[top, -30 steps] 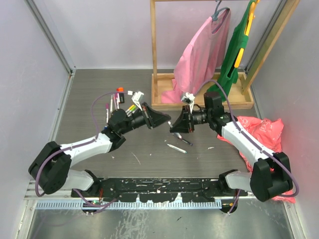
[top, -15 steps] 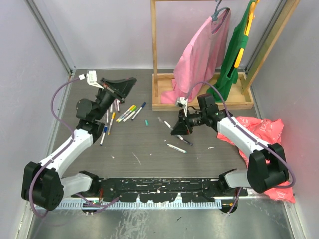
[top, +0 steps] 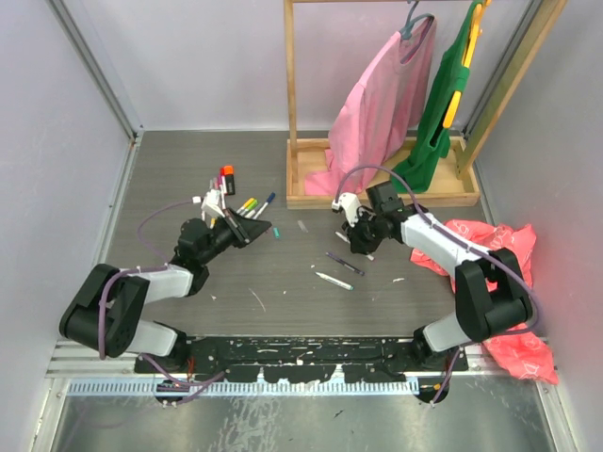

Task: Open the pen caps
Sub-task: Place the pen at the center of the board.

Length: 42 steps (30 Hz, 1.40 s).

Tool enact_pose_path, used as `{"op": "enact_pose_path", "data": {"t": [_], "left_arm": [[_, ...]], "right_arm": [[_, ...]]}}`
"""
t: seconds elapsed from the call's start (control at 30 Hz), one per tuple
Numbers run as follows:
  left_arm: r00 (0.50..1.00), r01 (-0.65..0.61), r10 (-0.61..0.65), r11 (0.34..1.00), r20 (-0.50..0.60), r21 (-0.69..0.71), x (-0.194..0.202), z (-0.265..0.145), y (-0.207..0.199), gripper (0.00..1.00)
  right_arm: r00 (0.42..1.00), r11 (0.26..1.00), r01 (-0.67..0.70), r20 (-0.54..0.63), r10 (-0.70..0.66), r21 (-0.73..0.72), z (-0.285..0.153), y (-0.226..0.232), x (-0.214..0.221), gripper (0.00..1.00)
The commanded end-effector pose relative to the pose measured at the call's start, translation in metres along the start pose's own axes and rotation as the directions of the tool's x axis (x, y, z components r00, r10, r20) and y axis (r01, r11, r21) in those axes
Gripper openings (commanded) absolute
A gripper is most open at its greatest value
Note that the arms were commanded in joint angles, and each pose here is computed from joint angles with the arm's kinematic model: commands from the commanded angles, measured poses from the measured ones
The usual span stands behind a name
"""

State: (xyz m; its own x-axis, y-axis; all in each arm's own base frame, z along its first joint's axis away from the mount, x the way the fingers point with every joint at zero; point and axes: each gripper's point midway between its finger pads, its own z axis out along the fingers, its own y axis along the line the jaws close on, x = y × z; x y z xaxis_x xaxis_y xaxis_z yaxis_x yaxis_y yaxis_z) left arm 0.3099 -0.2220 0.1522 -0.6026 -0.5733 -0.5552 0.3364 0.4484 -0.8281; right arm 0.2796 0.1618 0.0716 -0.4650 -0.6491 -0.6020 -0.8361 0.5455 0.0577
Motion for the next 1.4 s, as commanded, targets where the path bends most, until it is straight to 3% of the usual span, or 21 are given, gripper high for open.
{"op": "enact_pose_path", "data": {"t": [0.0, 0.2, 0.4, 1.37], "left_arm": [[0.996, -0.078, 0.076, 0.996, 0.053, 0.052, -0.006, 0.001, -0.014, 0.0], [0.963, -0.254, 0.262, 0.962, 0.065, -0.103, 0.006, -0.008, -0.016, 0.0], [0.847, -0.484, 0.526, 0.823, 0.078, -0.299, 0.004, -0.03, -0.032, 0.0], [0.841, -0.497, 0.534, 0.824, 0.08, -0.271, 0.013, -0.029, -0.031, 0.0]], "right_arm": [[0.998, 0.997, -0.006, -0.057, 0.01, 0.078, 0.003, -0.02, 0.005, 0.06], [0.989, 0.997, -0.066, -0.132, 0.072, 0.047, 0.016, -0.018, 0.019, 0.06], [0.984, 0.996, -0.09, -0.156, 0.089, -0.001, 0.022, -0.011, 0.023, 0.08], [0.969, 0.993, -0.118, -0.219, 0.11, -0.026, 0.029, -0.007, 0.036, 0.17]]}}
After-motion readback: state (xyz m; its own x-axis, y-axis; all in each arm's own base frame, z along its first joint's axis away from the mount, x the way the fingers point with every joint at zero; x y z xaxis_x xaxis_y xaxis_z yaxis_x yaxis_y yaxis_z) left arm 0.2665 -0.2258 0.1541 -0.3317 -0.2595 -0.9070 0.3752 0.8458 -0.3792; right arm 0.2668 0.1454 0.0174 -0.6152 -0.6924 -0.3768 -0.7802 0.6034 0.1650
